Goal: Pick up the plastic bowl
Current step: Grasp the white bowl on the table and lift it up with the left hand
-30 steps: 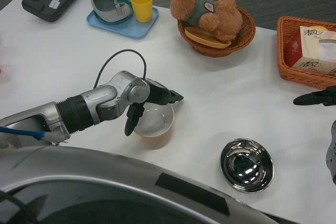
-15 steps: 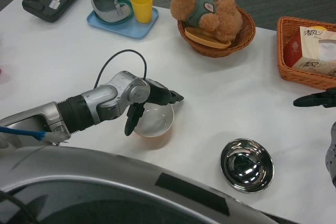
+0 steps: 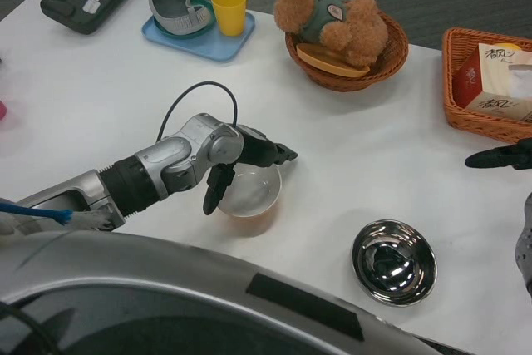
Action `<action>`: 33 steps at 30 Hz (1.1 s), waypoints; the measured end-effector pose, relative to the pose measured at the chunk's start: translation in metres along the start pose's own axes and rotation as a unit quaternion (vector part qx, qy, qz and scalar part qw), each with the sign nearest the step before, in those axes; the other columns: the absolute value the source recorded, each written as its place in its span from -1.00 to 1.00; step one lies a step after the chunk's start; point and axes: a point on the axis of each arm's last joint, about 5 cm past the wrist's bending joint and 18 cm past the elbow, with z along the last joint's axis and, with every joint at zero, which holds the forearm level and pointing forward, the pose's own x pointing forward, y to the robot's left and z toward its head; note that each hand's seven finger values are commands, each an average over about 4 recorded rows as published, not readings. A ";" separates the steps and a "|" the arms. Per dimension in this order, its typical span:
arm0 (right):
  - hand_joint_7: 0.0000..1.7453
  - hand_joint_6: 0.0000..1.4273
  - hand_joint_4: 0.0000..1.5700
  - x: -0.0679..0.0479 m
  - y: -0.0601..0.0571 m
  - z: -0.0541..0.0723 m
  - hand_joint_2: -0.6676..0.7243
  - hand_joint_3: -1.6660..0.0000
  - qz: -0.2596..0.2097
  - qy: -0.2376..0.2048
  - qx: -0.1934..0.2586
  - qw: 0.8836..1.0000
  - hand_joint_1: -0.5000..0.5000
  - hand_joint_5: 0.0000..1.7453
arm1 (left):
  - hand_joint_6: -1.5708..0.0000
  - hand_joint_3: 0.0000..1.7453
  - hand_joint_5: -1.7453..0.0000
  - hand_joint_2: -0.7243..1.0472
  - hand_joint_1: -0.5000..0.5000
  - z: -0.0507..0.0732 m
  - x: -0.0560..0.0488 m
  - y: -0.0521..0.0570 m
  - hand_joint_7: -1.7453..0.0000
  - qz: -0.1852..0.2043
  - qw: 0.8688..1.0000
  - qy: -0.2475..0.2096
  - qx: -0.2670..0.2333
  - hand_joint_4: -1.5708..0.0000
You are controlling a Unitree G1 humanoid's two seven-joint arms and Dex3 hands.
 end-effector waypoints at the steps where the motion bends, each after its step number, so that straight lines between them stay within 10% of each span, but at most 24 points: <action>1: -1.00 -1.00 -0.96 0.000 0.000 0.000 1.00 1.00 0.000 0.000 0.000 1.000 -0.92 -1.00 | 1.00 0.15 -0.29 1.00 -1.00 0.000 0.000 0.000 0.60 0.003 1.000 0.001 0.003 1.00; 9: -1.00 -1.00 -0.96 0.000 0.000 0.000 1.00 1.00 -0.001 0.000 0.001 1.000 -0.92 -1.00 | 1.00 0.80 -1.00 0.98 -1.00 0.002 0.001 -0.002 0.00 0.018 1.000 0.004 0.006 0.75; 18: -1.00 -1.00 -0.96 0.000 0.000 0.000 1.00 1.00 -0.002 0.000 0.001 1.000 -0.92 -1.00 | 1.00 1.00 -1.00 0.80 -1.00 0.002 0.001 -0.006 -0.48 0.023 1.000 0.001 -0.008 -0.57; 33: -1.00 -1.00 -0.93 0.000 0.000 0.000 1.00 1.00 -0.003 0.000 0.002 1.000 -0.92 -1.00 | 0.85 1.00 -1.00 0.40 -1.00 -0.003 0.002 -0.009 -0.88 0.030 0.999 0.008 -0.045 -1.00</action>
